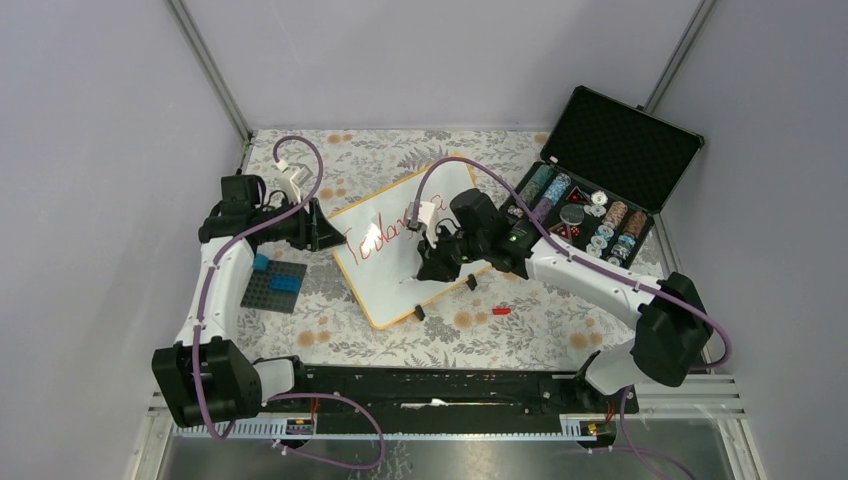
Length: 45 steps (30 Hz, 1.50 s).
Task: Write a sentence on the whiteboard
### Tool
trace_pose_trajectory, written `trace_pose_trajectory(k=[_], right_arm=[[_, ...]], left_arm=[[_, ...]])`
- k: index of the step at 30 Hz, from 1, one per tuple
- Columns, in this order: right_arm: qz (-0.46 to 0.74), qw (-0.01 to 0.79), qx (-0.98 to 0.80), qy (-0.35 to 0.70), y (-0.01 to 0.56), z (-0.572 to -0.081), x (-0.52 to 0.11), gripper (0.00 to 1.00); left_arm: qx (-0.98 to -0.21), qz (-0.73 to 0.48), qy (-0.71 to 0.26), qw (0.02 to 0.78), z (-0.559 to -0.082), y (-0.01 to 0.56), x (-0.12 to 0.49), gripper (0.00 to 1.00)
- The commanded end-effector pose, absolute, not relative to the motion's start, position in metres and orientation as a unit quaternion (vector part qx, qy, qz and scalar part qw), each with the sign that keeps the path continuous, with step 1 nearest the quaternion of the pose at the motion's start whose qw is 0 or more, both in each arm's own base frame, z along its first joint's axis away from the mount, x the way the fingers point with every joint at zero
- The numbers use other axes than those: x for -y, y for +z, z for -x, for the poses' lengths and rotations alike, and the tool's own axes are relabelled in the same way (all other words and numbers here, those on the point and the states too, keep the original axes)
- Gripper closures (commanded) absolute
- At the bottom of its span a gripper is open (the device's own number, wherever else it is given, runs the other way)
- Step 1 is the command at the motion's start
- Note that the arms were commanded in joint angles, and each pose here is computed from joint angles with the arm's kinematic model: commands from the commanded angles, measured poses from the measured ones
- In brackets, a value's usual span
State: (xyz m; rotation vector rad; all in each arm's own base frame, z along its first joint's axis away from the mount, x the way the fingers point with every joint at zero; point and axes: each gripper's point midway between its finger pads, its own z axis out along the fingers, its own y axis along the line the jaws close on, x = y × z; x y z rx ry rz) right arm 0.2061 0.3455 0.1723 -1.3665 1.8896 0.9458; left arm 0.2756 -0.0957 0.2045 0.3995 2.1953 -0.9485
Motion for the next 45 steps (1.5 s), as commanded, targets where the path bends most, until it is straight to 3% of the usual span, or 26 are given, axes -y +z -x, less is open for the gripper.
trace_pose_trajectory(k=[1,19,32,45], right_arm=[[0.509,0.358,-0.710,0.329,0.181,-0.220,-0.352,1.00],[0.498,0.378,-0.731,0.274,0.166,-0.247,-0.357,1.00],[0.505,0.377,-0.725,0.278,0.167,-0.248,-0.365,1.00],[0.525,0.350,-0.726,0.272,0.147,-0.235,-0.360,1.00]], left_arm=[[-0.838,-0.173,-0.369,0.364,-0.276,0.207,0.099,0.48],[-0.841,-0.170,-0.364,0.363,-0.277,0.206,0.098,0.64],[-0.843,-0.170,-0.361,0.360,-0.278,0.203,0.097,0.83],[-0.846,-0.169,-0.354,0.360,-0.280,0.200,0.095,0.89]])
